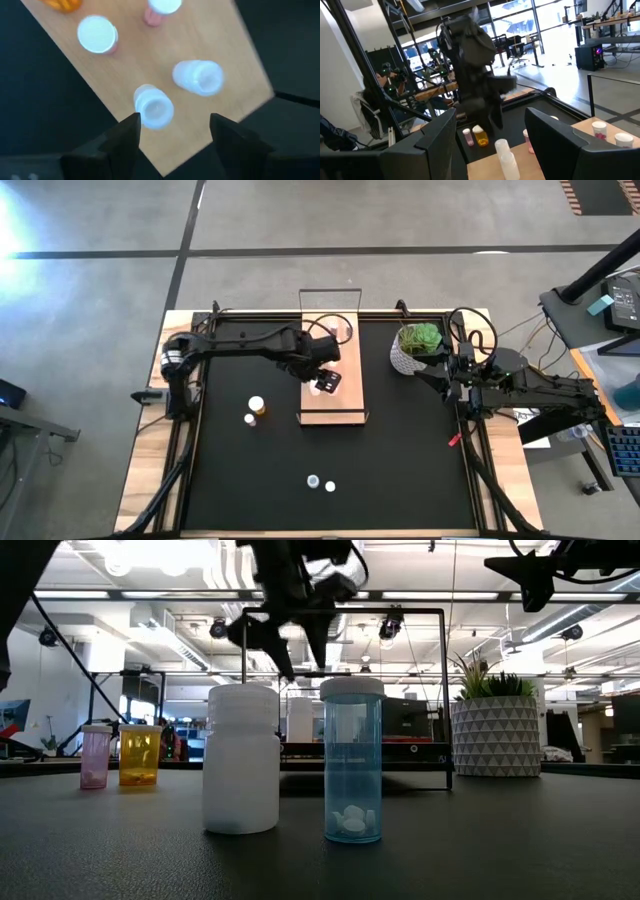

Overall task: Pick and place medicine bottles onto shelf by color
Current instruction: Move the pink pill bottle to the bottom middle of the table

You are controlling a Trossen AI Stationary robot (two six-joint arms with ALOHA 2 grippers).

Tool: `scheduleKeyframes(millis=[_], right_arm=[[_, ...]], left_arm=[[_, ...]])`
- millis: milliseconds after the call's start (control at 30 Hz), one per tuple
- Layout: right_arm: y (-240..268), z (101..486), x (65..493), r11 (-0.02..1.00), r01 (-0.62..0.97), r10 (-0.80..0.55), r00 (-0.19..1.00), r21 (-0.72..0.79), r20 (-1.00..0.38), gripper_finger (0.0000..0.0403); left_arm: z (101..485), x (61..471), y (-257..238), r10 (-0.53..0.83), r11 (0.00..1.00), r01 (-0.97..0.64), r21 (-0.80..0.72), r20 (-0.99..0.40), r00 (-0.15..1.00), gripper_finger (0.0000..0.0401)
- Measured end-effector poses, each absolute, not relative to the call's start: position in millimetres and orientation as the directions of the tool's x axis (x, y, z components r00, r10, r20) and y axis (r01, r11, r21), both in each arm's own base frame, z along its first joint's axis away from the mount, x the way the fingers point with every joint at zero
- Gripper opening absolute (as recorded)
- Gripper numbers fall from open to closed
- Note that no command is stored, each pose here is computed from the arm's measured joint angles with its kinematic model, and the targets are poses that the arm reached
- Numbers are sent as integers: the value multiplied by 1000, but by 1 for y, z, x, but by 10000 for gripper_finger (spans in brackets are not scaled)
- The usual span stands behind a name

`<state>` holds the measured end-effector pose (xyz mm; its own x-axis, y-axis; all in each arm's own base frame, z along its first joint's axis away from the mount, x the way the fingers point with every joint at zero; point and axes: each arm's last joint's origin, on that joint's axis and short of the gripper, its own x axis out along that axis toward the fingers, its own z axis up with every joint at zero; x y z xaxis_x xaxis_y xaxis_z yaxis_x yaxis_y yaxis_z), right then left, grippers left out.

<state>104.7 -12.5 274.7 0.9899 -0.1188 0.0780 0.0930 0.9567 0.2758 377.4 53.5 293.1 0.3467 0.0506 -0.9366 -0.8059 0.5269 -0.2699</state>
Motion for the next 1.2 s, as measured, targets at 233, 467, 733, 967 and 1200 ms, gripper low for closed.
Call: scheduleKeyframes(millis=[233,467,733,967,1200], right_arm=[[-12,275,105,957,93,-118,990,276,78,226],[-12,275,105,957,93,-119,990,276,78,226],[-12,275,105,957,93,-119,990,276,78,226],[-12,275,105,957,93,-119,990,276,78,226],[-12,275,105,957,93,-119,990,276,78,226]], left_arm=[[330,348,42,149,609,-763,-216,-914,377,221],[349,312,20,235,720,-692,-63,-915,328,221],[321,270,7,215,696,-717,-32,-944,251,221],[292,249,3,186,609,-792,-49,-962,203,221],[265,235,0,118,548,-836,-26,-987,108,222]])
